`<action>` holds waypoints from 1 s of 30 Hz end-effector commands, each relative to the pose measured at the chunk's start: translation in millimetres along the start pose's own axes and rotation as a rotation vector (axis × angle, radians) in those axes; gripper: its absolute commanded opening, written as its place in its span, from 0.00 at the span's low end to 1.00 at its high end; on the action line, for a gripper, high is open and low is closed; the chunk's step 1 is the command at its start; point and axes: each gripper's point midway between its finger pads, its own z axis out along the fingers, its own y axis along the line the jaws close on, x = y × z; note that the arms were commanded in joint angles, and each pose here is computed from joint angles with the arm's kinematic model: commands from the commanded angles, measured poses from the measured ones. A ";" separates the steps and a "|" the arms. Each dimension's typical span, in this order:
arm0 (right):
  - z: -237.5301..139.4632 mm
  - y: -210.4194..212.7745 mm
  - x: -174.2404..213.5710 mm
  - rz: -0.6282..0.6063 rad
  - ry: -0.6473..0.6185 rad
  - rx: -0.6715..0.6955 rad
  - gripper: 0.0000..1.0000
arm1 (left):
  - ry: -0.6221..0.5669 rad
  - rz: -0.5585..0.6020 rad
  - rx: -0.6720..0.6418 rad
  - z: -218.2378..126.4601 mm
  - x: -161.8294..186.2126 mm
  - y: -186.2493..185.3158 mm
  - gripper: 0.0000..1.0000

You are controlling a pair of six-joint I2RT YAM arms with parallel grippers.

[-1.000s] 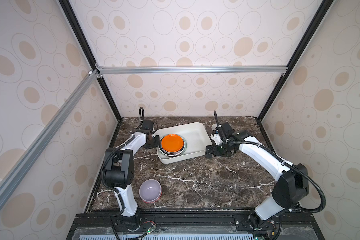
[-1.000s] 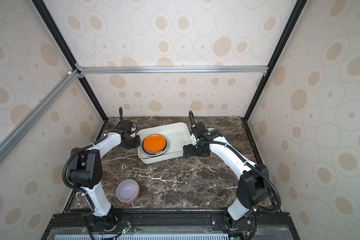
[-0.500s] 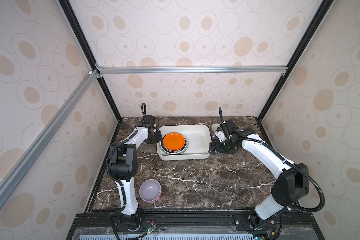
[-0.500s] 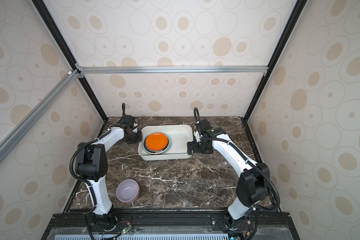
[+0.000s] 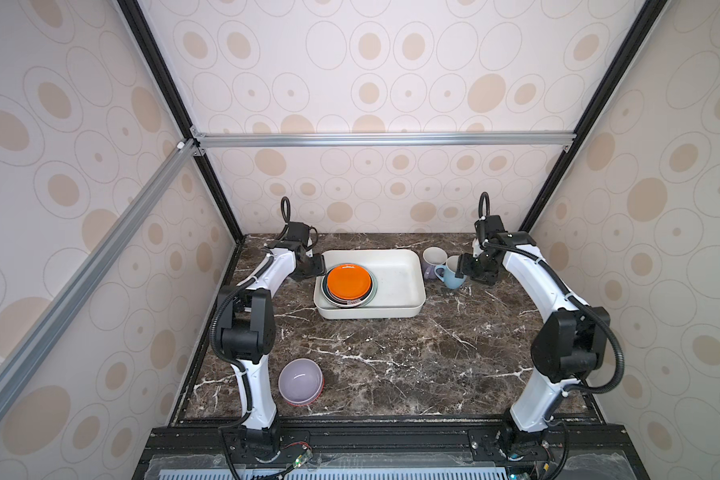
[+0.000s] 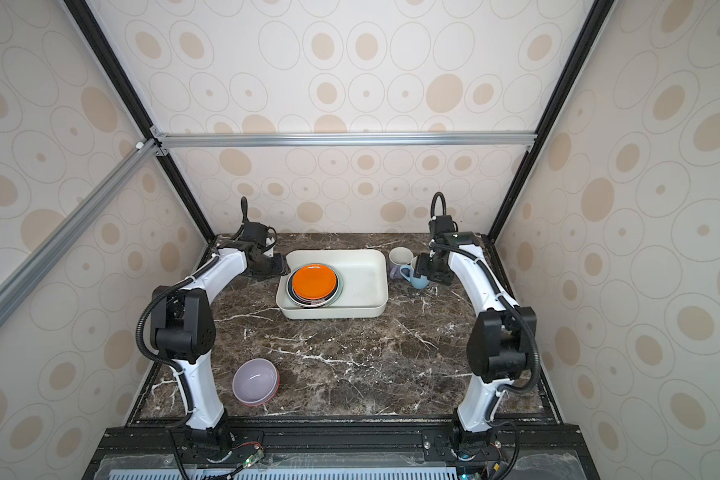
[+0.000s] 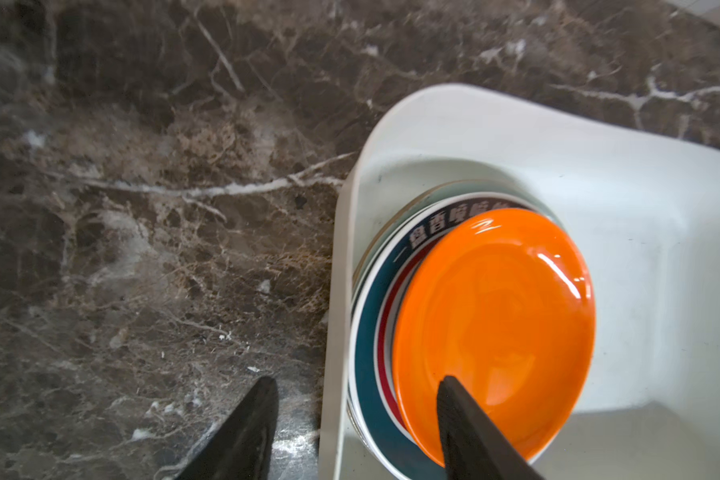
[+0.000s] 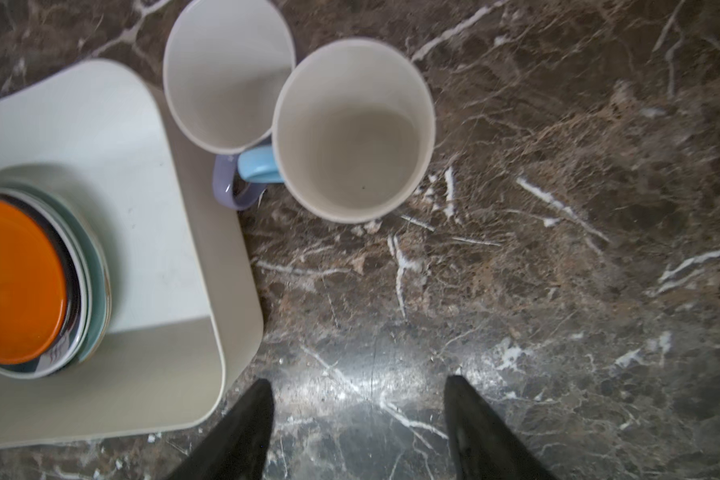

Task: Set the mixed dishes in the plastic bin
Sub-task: 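Reach the right gripper down to the light-blue mug beside the bin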

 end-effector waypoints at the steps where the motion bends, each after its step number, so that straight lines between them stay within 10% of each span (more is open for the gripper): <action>1: 15.5 -6.5 -10.6 0.058 0.030 0.048 0.57 | -0.119 0.060 0.089 -43.4 -35.5 -35.8 0.68; 30: 94.8 -33.8 -42.3 0.133 0.122 0.144 0.55 | -0.119 0.262 0.270 -48.2 -38.8 -166.6 0.75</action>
